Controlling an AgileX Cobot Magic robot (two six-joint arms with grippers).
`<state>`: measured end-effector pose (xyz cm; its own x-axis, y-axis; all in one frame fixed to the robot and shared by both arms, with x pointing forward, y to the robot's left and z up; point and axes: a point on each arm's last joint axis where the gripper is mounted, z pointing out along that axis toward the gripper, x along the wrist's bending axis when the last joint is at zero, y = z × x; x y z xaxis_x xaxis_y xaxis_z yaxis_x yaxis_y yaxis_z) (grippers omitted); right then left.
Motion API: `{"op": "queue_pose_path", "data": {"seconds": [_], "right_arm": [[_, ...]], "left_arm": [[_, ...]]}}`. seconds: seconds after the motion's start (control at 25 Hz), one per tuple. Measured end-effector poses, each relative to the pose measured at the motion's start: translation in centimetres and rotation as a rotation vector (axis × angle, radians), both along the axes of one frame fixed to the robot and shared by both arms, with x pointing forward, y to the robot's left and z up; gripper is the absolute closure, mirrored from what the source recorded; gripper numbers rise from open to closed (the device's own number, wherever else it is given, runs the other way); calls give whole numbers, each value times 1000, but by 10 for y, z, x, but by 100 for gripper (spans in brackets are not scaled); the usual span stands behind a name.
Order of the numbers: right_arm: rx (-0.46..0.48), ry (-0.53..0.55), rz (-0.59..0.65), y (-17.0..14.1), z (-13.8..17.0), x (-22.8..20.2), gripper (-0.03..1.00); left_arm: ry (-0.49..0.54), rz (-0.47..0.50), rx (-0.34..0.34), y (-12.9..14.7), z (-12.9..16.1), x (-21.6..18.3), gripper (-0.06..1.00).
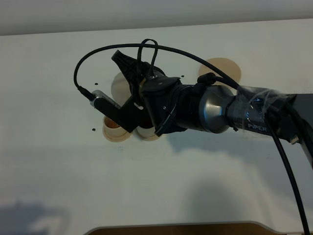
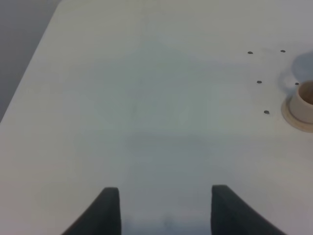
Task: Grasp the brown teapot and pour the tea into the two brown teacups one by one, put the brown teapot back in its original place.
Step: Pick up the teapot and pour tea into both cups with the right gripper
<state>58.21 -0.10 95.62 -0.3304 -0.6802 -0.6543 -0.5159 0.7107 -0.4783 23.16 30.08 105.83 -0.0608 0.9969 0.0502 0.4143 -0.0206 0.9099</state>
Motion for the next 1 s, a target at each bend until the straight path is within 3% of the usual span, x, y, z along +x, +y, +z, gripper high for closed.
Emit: {"op": "queue_pose_path", "data": {"seconds": [1.0], "right_arm": [[-157, -80, 69, 10, 4, -11, 86]], "left_arm": [[0, 0, 1, 0, 0, 0, 49]]}}
